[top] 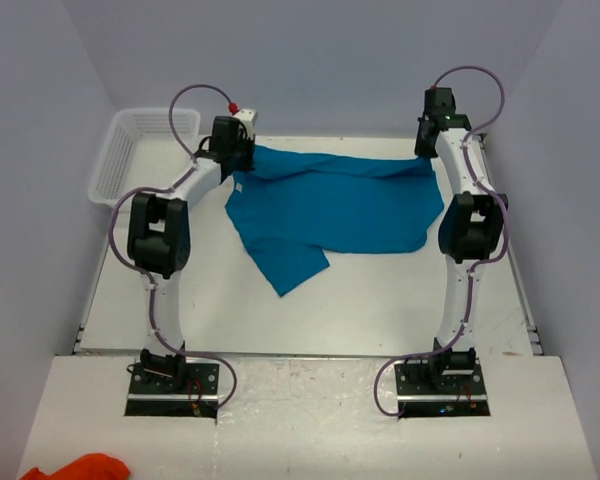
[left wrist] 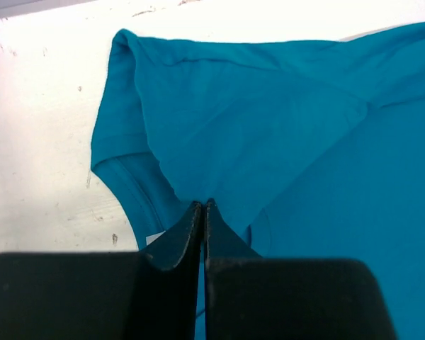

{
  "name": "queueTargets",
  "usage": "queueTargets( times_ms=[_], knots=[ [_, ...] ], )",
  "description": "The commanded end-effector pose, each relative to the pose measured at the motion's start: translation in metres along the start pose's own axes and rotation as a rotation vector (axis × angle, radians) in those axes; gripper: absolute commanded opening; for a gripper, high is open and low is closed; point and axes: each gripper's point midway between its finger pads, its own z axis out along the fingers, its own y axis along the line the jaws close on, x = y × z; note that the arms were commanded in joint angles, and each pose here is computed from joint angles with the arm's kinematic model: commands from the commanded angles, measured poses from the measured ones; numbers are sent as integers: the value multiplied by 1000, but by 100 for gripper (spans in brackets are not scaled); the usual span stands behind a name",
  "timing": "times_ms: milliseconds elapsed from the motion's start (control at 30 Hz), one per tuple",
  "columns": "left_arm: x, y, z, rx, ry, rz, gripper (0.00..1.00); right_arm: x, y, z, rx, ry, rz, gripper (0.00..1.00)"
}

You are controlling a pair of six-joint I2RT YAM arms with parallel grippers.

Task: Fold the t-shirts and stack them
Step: Flatten out the tshirt

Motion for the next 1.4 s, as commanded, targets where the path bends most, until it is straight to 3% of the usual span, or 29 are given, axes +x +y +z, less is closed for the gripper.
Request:
queueTargets(
  times_ms=[0, 200, 300, 433, 500, 533, 567, 600, 667, 700, 800, 933, 1033, 1167, 1233, 1367],
  knots=[
    [-51, -9, -25, 22, -148, -5, 0, -26, -11, -23, 24, -77, 36, 0],
    [-92, -23, -64, 41, -233, 4, 0, -46, -12, -61, -7, -152, 79, 0],
    [-131, -48, -119, 92, -324, 29, 0, -63, -17, -112, -10, -231, 88, 0],
    [-189, -85, -236, 133, -494, 85, 0, -74, -24, -203, -41, -339, 92, 0],
    [-198, -106, -282, 189, -537, 98, 0, -80, -37, -276, -75, -456, 125, 0],
    [-209, -112, -330, 219, -613, 98, 0, -75, -39, -298, -89, -481, 127, 0],
    [-209, -120, -354, 254, -642, 97, 0, -68, -43, -316, -96, -497, 131, 0],
    [-213, -126, -406, 312, -718, 88, 0, -64, -55, -364, -120, -578, 158, 0],
    [-211, -130, -451, 369, -771, 66, 0, -46, -69, -425, -156, -683, 180, 0],
    [-208, -132, -494, 405, -832, 73, 0, -38, -68, -445, -185, -719, 177, 0],
    [-195, -136, -575, 494, -931, 83, 0, -8, -89, -511, -275, -812, 221, 0],
    [-180, -142, -667, 611, -1054, 91, 0, 26, -112, -568, -373, -874, 264, 0],
    [-182, -144, -691, 640, -1081, 85, 0, 33, -120, -586, -391, -897, 263, 0],
    [-204, -147, -652, 614, -1003, 63, 0, 22, -118, -573, -340, -865, 258, 0],
    [-217, -141, -599, 530, -918, 17, 0, 13, -118, -555, -277, -842, 274, 0],
    [-219, -120, -475, 321, -706, -14, 0, -6, -98, -452, -41, -636, 201, 0]
  ],
)
